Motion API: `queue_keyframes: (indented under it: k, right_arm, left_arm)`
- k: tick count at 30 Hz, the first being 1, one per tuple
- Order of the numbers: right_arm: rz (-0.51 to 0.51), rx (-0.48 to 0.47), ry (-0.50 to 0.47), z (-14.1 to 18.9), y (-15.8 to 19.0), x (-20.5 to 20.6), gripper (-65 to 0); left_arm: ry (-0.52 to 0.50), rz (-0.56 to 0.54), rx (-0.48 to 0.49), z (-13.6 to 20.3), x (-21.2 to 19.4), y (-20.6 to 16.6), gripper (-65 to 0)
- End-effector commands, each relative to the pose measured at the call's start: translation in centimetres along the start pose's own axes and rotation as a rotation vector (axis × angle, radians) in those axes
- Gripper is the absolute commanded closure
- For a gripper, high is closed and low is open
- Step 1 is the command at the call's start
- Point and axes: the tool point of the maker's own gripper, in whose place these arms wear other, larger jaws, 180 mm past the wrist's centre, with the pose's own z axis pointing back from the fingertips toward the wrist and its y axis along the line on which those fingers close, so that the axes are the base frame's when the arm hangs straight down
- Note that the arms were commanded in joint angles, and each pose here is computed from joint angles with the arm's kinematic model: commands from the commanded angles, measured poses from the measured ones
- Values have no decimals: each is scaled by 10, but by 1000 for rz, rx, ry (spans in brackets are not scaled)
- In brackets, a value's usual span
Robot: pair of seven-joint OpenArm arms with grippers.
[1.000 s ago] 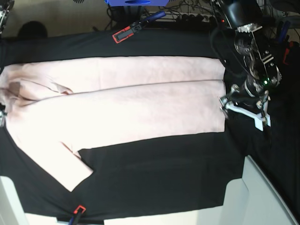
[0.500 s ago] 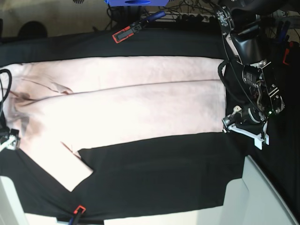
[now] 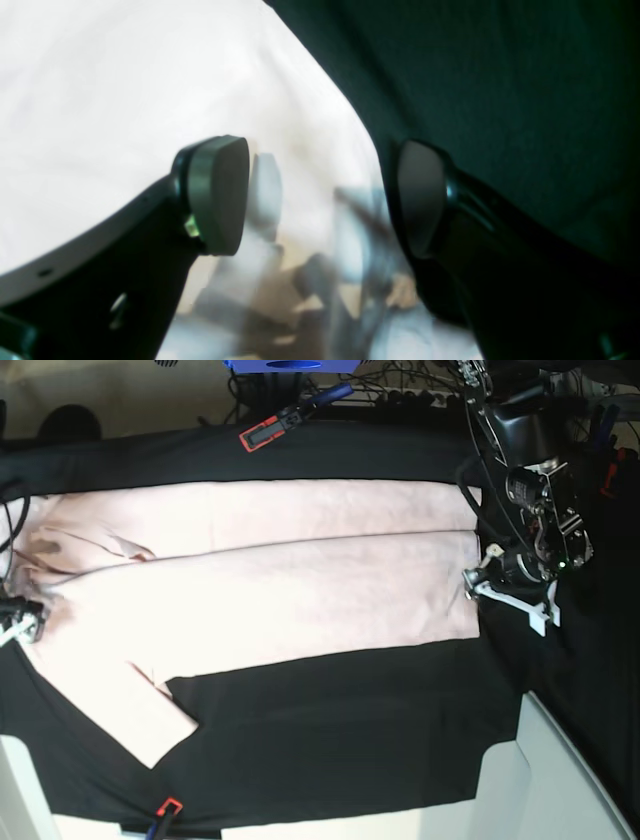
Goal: Fold the T-shirt properly
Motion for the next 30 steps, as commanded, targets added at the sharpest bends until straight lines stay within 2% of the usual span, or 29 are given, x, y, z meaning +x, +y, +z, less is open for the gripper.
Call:
queue_keyframes:
  k: [1, 6, 16, 17, 19, 21, 23, 24, 25, 26, 30]
  right_arm:
    - [3, -21, -45, 5, -13, 18, -437]
    - [5, -26, -13, 5, -16, -2, -435]
    - [3, -21, -13, 4, -13, -2, -432]
    - [4, -21, -12, 4, -13, -3, -418]
    - [5, -17, -12, 4, -12, -3, -329]
    - [5, -14, -12, 4, -11, -3, -174]
    - [3, -14, -12, 4, -11, -3, -41]
    - [3, -12, -12, 4, -10, -3, -17]
    - [3, -12, -12, 4, -10, -3, -23]
    - [3, -14, -12, 4, -10, -3, -23]
    - [3, -14, -12, 4, -10, -3, 0]
  left_arm:
    - [-52, -4, -11, 5, 20, -2, -464]
    - [-42, 8, -34, 1, 15, -15, -464]
    - [-70, 19, -68, 1, 30, -33, -464]
    - [-70, 19, -68, 1, 30, -33, -464]
    - [-68, 17, -64, 1, 29, -32, -455]
    - [-60, 19, -64, -1, 27, -32, -376]
    - [-39, 23, -60, -4, 20, -30, -222]
    - [-28, 25, -59, -6, 17, -29, -133]
    - [-21, 28, -60, -8, 16, -29, -44]
    - [-27, 31, -63, -9, 18, -30, 0]
    - [-40, 34, -60, -12, 18, -29, 0]
